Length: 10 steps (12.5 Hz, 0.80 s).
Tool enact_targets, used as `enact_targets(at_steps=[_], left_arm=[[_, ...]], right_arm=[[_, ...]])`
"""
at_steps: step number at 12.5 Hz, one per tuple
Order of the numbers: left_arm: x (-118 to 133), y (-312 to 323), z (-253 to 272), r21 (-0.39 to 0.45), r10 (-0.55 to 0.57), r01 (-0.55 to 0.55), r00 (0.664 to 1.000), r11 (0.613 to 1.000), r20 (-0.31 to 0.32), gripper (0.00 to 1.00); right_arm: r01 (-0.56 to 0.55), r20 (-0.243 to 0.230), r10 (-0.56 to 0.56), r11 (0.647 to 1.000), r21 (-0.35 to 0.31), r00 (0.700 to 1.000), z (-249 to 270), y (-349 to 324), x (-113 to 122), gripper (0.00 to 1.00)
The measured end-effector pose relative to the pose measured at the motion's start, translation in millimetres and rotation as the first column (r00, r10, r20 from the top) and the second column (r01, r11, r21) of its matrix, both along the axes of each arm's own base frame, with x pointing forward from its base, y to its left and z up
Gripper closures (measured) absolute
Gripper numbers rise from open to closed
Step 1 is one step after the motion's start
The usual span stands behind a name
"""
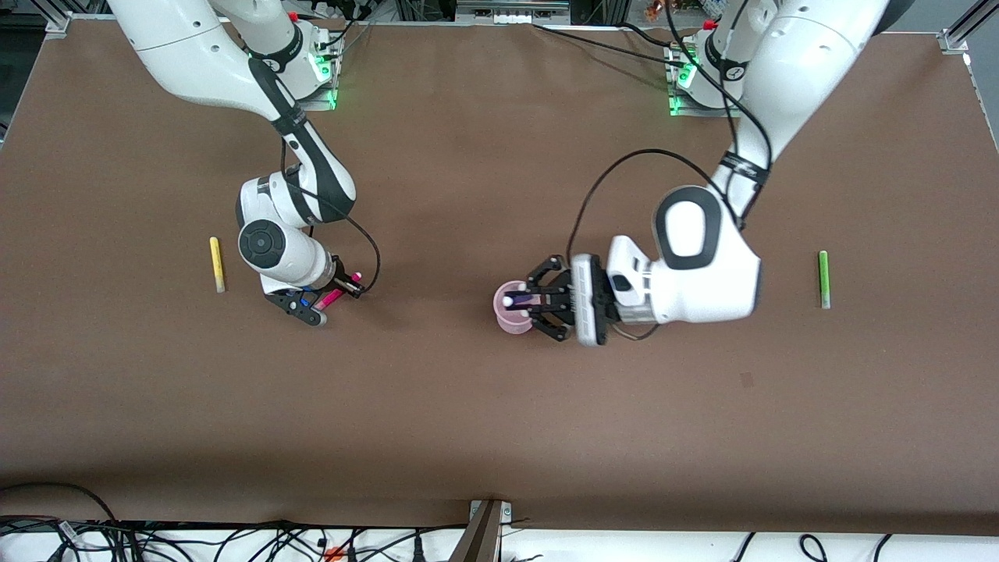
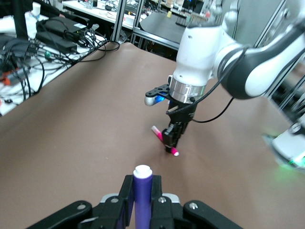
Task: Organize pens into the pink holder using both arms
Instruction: 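Carry the purple marker over the cup while the right gripper lifts the pink marker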
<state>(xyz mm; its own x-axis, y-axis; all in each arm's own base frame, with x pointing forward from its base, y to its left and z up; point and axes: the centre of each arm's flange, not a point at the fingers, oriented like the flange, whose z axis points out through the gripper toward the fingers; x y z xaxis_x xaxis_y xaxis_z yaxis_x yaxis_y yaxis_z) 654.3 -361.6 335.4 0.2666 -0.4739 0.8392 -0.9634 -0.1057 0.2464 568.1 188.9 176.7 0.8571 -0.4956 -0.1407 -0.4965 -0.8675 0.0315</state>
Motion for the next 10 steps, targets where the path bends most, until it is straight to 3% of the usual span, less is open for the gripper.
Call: enact_targets(at_steps=[1, 2, 4, 6, 10], left_arm=[[-4, -8, -9, 0.01, -0.021, 0.02, 0.999, 1.0, 0.043, 0.81], [-7, -11, -19, 0.021, -0.045, 0.043, 0.996, 0.999, 0.073, 0.81], [-12, -10, -37, 0.087, -0.082, 0.071, 0.989, 0.994, 0.125, 0.81], [-18, -14, -48, 0.148, -0.101, 0.078, 0.982, 0.986, 0.157, 0.81], [-34, -32, -59, 0.17, -0.119, 0.092, 0.981, 0.981, 0.153, 0.81]], right_arm=[[0.004, -0.001, -0.004, 1.0, 0.003, 1.0, 0, 0, 0, 0.74], [0.002, -0.002, -0.002, 1.0, 0.004, 1.0, 0, -1, -1, 0.82], [0.004, -0.026, -0.004, 1.0, 0.009, 1.0, 3, -2, -2, 0.83], [0.03, -0.12, -0.022, 0.997, 0.067, 0.993, 25, -4, 6, 0.83], [0.139, -0.301, -0.059, 0.958, 0.252, 0.952, 105, -34, 41, 0.83]])
